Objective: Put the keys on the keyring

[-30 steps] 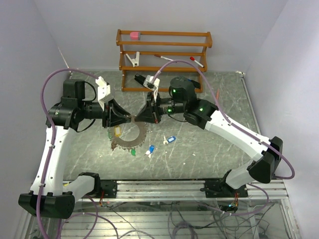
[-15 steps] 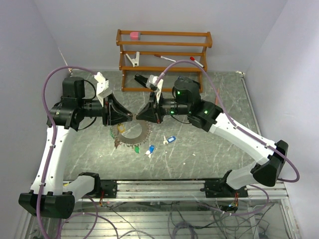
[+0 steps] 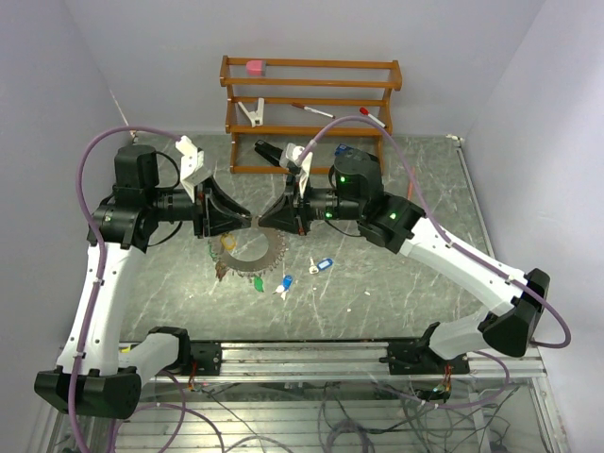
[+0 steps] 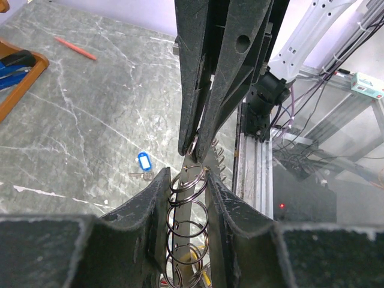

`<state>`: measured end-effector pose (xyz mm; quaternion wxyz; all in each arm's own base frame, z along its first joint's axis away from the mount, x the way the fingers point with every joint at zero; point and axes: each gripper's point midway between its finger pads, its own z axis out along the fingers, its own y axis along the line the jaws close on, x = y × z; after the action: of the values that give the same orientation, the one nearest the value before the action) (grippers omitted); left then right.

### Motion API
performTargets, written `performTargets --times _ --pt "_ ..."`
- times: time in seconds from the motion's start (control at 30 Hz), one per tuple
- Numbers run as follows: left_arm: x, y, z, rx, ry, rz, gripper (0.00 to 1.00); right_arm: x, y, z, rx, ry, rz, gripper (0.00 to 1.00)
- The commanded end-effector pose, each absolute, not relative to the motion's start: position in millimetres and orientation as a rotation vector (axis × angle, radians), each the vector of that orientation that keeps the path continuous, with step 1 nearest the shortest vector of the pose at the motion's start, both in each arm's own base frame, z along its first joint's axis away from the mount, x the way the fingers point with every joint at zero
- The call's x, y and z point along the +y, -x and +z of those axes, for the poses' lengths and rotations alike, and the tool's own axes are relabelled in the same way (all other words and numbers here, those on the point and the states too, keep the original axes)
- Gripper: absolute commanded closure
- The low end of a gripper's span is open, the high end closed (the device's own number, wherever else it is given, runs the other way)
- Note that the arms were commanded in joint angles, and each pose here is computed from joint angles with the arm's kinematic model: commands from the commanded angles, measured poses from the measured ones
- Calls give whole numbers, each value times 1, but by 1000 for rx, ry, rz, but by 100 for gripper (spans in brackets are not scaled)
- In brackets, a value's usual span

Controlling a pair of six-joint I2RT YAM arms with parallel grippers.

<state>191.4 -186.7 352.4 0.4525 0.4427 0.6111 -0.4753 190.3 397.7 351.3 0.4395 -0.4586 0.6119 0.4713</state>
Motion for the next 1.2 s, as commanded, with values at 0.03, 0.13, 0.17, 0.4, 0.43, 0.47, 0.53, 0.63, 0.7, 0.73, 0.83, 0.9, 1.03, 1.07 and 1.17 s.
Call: performTargets --times 0.03,0.13,0.17,0.4,0.43,0.47,0.53,0.63,0.7,0.73,0.83,0.9,1.03,1.07,1.17 --pt "-189 -186 353 1442 -1154 -1167 72 401 -174 384 1385 1146 1237 100" --pt "-189 -185 353 1430 -1167 -1161 66 402 -175 385 1384 1148 1240 100" --pt "-189 -185 353 1429 -1170 -1158 61 402 -175 384 1385 1149 1241 100" --pt "-189 -190 353 1441 -1161 -1151 55 405 -173 386 1380 1151 1260 100" --pt "-189 -190 352 1444 -1162 -1149 70 405 -173 386 1380 1151 1261 100" --pt "-189 -190 351 1448 -1163 -1151 85 404 -173 386 1379 1153 1262 100" --pt "-188 -191 348 1456 -1166 -1149 93 404 -172 387 1378 1150 1262 100" --pt "-188 -189 345 1464 -1173 -1157 93 403 -173 386 1382 1148 1258 100" --pt "-187 -187 345 1461 -1181 -1155 93 403 -173 385 1386 1145 1253 100" --pt "-187 -185 345 1457 -1188 -1152 93 403 -174 385 1386 1144 1253 100" --pt "-187 -183 348 1447 -1192 -1154 93 403 -174 386 1382 1141 1251 100" --pt "-188 -183 351 1440 -1185 -1157 93 403 -174 385 1386 1142 1252 100" --pt "-189 -183 357 1409 -1182 -1155 93 404 -176 378 1417 1137 1251 96" --pt "-189 -181 357 1405 -1187 -1147 93 404 -175 377 1423 1142 1249 85" --pt "-185 -182 348 1424 -1215 -1093 93 398 -179 380 1425 1129 1215 74"
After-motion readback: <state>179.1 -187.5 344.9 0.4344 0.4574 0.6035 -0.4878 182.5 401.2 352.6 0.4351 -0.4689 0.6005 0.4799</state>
